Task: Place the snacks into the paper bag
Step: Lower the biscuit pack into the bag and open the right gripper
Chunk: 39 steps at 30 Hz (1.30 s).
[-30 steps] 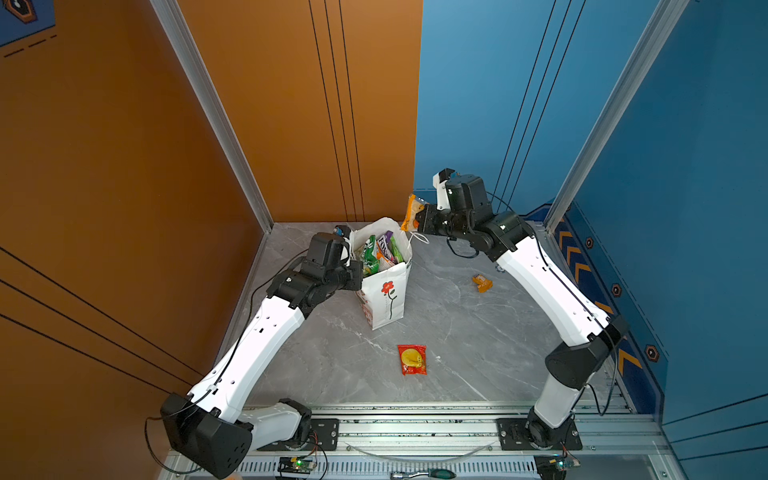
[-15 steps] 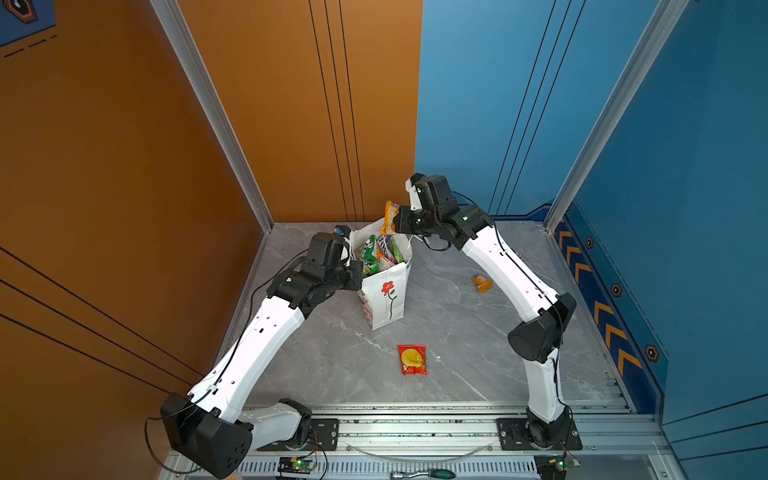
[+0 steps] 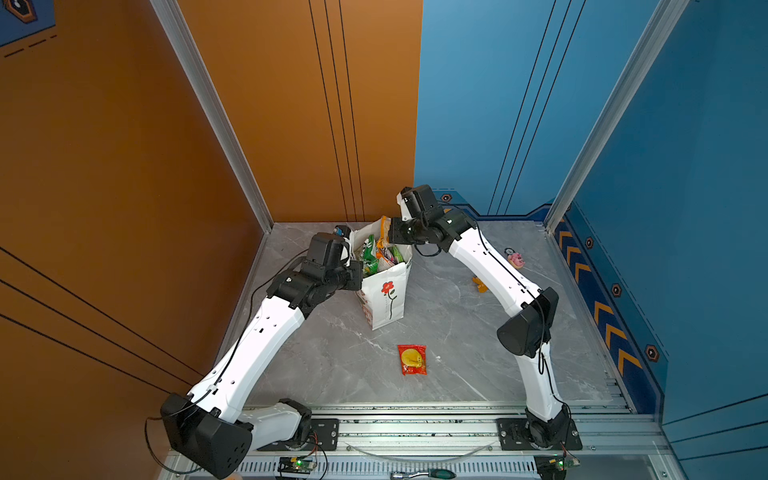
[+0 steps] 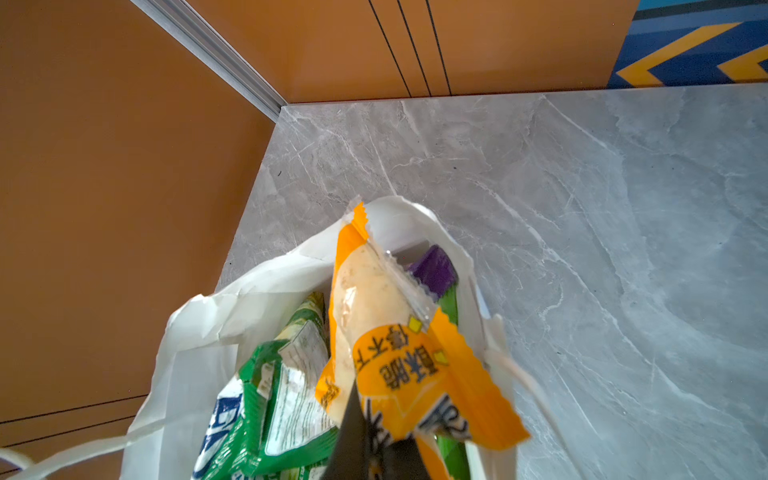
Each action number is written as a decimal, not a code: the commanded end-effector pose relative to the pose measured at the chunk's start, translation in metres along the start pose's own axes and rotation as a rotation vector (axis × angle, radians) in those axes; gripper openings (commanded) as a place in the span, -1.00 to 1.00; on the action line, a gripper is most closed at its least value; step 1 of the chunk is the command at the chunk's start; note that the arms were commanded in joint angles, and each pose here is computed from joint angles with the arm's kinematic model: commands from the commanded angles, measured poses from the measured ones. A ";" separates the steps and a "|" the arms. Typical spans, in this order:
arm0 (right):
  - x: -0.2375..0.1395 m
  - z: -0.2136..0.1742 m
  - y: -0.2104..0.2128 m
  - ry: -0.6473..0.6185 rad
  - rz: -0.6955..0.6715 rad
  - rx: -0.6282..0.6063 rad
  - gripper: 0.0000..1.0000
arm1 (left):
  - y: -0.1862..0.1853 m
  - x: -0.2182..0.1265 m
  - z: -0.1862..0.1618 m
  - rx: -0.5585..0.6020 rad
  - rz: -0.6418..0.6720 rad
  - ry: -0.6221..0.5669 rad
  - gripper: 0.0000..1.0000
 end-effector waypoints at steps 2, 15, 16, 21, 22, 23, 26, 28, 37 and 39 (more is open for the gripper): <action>0.005 -0.005 0.008 0.017 -0.003 -0.007 -0.90 | -0.006 -0.012 0.016 0.030 -0.016 -0.080 -1.00; 0.007 -0.010 0.009 0.044 -0.015 0.002 -0.76 | -0.006 -0.013 0.016 0.029 -0.015 -0.082 -1.00; 0.005 -0.009 0.010 0.039 -0.016 0.003 -0.73 | -0.006 -0.012 0.016 0.030 -0.016 -0.082 -1.00; -0.002 -0.004 0.016 0.026 0.019 0.012 -0.57 | -0.006 -0.013 0.016 0.030 -0.015 -0.083 -1.00; -0.004 -0.002 0.016 0.021 0.017 0.012 -0.54 | -0.006 -0.013 0.016 0.031 -0.017 -0.084 -1.00; -0.006 -0.001 0.016 0.014 0.014 0.010 -0.52 | -0.007 -0.013 0.016 0.031 -0.018 -0.084 -1.00; -0.012 -0.004 0.028 0.008 0.019 -0.008 -0.43 | -0.006 -0.013 0.016 0.029 -0.018 -0.083 -1.00; -0.016 -0.004 0.030 0.003 0.019 -0.012 -0.41 | -0.007 -0.013 0.016 0.030 -0.020 -0.082 -1.00; -0.050 0.000 0.042 -0.026 0.031 -0.047 -0.38 | -0.007 -0.013 0.016 0.028 -0.021 -0.081 -1.00; -0.060 -0.001 0.046 -0.035 0.028 -0.065 -0.38 | -0.007 -0.013 0.016 0.029 -0.023 -0.082 -1.00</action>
Point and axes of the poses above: each gripper's point midway between its finger pads, its own x axis out along the fingers, its own y axis along the line the jaws close on, z = x × y, the point moved 6 cm from there along -x, back along the fingers, and after that the axes turned 6 degrees about -x, right-handed, at the moved point
